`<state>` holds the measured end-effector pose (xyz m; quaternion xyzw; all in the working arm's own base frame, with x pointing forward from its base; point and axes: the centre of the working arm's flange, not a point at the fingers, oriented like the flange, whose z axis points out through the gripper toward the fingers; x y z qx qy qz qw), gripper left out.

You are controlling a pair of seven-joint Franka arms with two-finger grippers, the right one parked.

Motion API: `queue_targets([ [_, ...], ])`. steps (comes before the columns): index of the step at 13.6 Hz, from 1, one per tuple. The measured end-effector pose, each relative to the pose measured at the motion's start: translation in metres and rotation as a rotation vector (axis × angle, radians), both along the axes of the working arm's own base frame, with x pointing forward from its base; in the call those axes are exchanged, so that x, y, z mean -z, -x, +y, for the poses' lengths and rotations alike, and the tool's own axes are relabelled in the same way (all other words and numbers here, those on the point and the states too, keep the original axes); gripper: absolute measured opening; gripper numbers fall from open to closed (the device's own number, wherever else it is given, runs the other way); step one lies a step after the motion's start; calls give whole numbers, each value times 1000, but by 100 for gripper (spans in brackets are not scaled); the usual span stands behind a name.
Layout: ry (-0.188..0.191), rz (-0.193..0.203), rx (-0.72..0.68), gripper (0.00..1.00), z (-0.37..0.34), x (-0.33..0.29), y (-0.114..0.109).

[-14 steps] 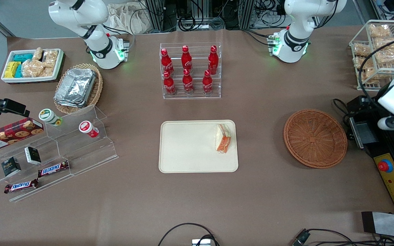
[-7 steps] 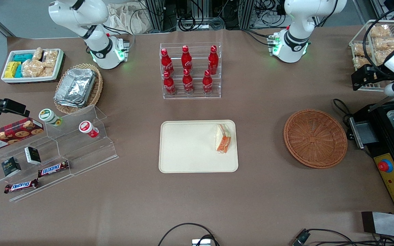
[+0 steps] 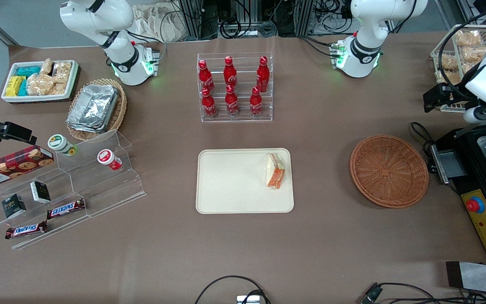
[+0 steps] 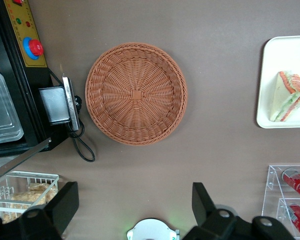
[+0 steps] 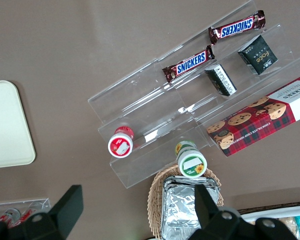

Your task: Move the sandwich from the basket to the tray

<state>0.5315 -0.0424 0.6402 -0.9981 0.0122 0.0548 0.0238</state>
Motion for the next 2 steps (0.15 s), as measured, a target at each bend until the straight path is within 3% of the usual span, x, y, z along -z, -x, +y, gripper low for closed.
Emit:
queue_targets([
  [2,23,0,-33,100,-3,0,1],
])
